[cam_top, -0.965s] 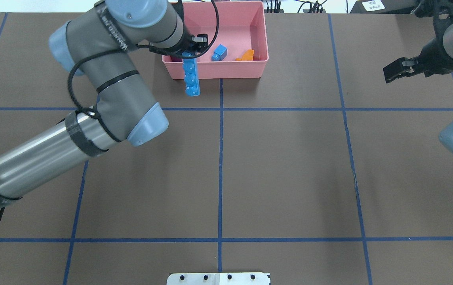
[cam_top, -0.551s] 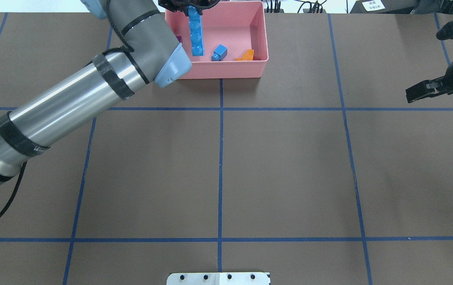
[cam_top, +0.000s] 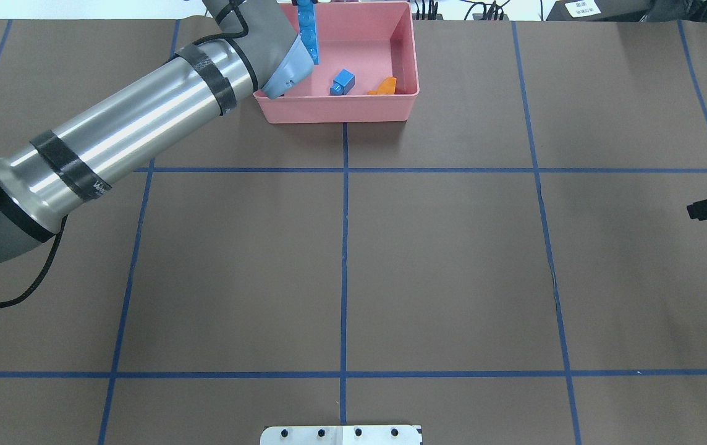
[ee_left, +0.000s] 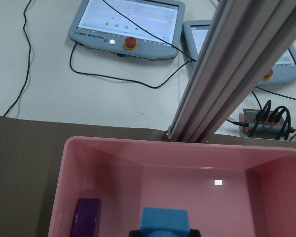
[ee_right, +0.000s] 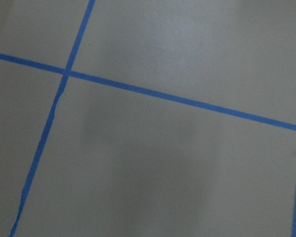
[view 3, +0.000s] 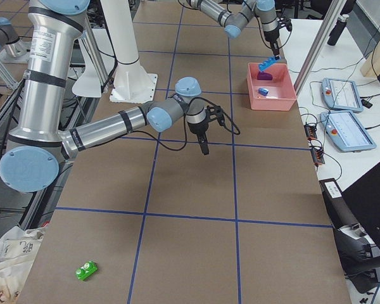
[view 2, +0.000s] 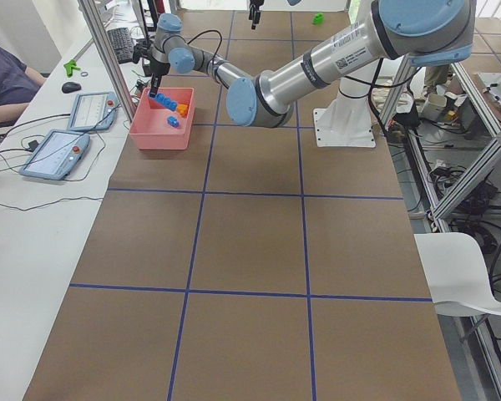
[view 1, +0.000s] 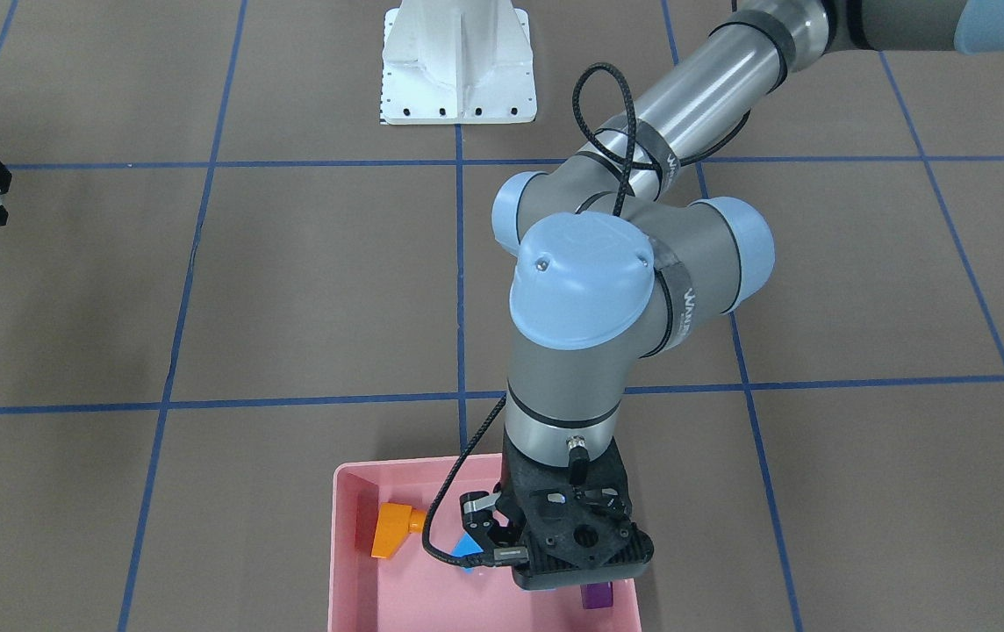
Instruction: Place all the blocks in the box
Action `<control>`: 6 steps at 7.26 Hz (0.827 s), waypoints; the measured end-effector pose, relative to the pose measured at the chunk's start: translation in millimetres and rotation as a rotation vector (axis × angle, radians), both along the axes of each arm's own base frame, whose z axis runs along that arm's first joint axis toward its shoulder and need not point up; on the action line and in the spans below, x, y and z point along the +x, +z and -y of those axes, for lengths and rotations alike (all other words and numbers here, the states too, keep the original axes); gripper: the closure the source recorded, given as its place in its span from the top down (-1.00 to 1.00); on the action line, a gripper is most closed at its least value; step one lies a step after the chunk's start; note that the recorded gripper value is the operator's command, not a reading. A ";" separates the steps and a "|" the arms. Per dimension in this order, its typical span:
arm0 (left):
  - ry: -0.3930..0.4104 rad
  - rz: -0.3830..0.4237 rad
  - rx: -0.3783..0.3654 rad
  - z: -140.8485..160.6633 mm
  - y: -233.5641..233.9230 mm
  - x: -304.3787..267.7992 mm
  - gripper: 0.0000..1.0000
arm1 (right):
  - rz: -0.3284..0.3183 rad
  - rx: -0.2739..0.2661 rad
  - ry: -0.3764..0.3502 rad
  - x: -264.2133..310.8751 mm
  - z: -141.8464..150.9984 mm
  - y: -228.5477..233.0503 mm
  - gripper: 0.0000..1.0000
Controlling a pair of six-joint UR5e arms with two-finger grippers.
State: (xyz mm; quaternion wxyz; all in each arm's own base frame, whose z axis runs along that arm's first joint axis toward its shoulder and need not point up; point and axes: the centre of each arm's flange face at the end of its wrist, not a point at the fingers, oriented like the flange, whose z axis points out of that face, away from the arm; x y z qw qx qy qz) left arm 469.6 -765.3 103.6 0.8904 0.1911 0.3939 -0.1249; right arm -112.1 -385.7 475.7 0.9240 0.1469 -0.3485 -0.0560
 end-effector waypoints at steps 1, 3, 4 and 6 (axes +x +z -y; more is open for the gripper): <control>0.003 0.018 -0.011 1.1 15.4 10.9 -0.96 | 0.026 -0.015 -0.002 17.3 -22.9 20.3 0.99; 0.010 0.042 -0.017 -4.1 32.8 32.2 0.99 | 0.051 -0.039 -0.004 54.3 -61.1 60.3 1.00; 0.021 0.048 -0.019 -10.0 36.4 43.3 1.00 | 0.037 -0.036 -0.012 73.1 -75.5 84.6 1.00; 0.048 0.051 -0.011 -23.0 37.9 60.7 1.00 | 0.003 -0.061 -0.002 102.0 -101.7 119.9 1.00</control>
